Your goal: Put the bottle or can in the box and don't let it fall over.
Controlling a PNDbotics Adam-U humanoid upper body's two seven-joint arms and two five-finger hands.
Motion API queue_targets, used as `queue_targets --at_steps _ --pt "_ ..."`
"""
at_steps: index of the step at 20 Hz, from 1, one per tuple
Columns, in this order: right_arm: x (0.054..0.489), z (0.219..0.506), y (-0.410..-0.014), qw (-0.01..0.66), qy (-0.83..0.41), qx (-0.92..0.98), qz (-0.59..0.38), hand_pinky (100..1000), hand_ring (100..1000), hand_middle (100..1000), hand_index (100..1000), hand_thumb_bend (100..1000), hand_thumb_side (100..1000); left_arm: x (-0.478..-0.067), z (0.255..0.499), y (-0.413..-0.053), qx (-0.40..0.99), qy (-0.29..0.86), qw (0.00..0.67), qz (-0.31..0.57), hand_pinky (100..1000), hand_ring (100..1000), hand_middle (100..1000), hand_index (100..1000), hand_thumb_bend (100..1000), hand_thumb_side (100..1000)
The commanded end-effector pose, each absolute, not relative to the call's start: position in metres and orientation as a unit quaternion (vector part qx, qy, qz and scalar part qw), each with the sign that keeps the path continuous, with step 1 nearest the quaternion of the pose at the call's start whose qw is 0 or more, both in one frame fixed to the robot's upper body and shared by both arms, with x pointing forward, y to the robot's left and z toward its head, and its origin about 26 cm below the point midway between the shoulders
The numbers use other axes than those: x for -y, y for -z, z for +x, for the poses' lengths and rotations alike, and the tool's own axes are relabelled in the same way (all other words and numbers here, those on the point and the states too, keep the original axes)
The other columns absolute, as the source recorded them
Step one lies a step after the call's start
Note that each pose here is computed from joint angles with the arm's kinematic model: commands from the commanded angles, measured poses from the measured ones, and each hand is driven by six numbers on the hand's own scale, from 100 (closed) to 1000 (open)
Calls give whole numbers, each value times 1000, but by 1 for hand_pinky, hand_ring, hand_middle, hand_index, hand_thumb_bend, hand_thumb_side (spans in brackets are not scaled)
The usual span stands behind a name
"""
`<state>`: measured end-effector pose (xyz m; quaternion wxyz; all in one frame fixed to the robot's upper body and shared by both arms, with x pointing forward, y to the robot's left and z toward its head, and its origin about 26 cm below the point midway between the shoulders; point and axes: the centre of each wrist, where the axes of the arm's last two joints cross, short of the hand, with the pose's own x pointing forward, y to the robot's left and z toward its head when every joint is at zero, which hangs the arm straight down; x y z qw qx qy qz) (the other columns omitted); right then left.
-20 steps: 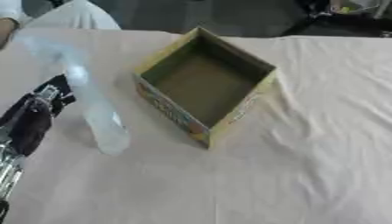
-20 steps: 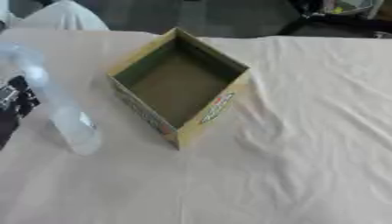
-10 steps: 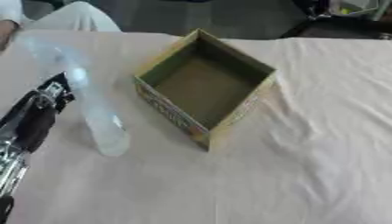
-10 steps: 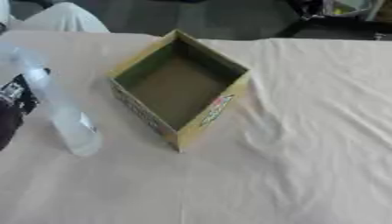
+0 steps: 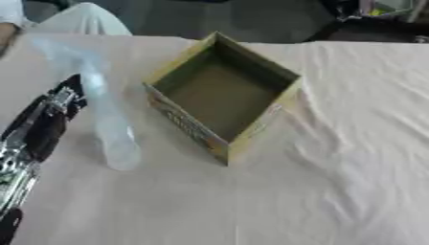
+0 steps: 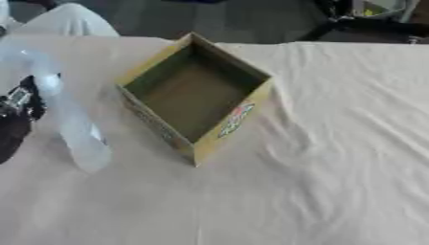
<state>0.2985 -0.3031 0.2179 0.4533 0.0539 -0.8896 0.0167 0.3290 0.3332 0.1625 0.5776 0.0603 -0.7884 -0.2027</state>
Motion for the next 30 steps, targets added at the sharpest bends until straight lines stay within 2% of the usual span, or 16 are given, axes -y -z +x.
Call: queue_targets --at_steps 1,8,10,15,18,20,22,23,26,27,29,30 --pt "304 295 -229 438 -34 897 47 1000 1000 977 1000 100 470 -335 331 -170 788 206 574 81 1000 1000 1000 920 237 866" --pt "304 295 -229 438 -34 897 47 1000 1000 976 1000 100 470 -335 332 -168 784 194 583 86 1000 1000 1000 925 152 869" --pt "304 295 -229 437 -34 897 47 1000 1000 976 1000 100 470 -336 330 -168 783 191 586 84 1000 1000 1000 928 100 852" --pt "304 295 -229 437 -33 898 47 1000 1000 975 1000 100 470 -339 324 -165 779 189 593 74 1000 1000 1000 942 100 797" --pt "305 295 -229 437 -34 898 46 1000 1000 975 1000 100 470 -344 319 -162 776 184 600 71 1000 1000 1000 943 100 831" --pt "305 295 -230 436 -33 898 45 1000 1000 975 1000 100 470 -350 314 -158 774 181 603 64 1000 1000 1000 944 100 889" --pt "305 295 -230 436 -33 898 45 1000 1000 975 1000 100 470 -355 309 -153 774 182 604 52 1000 1000 1000 944 183 951" --pt "305 295 -230 435 -33 899 45 1000 1000 975 1000 100 470 -358 307 -151 774 184 604 46 1000 1000 1000 944 187 953" --pt "306 295 -230 435 -32 899 44 1000 1000 976 1000 100 470 -366 300 -146 774 192 602 36 1000 1000 1000 944 326 993" --pt "306 294 -230 435 -32 899 43 1000 1000 975 1000 100 470 -369 298 -145 775 195 601 35 1000 1000 1000 944 347 999" --pt "306 294 -230 435 -32 899 43 1000 1000 976 1000 100 470 -373 295 -143 775 199 598 37 1000 1000 1000 944 454 1000" --pt "306 294 -230 435 -32 899 43 1000 1000 976 1000 100 470 -374 295 -142 775 200 598 39 1000 1000 1000 945 566 1000"
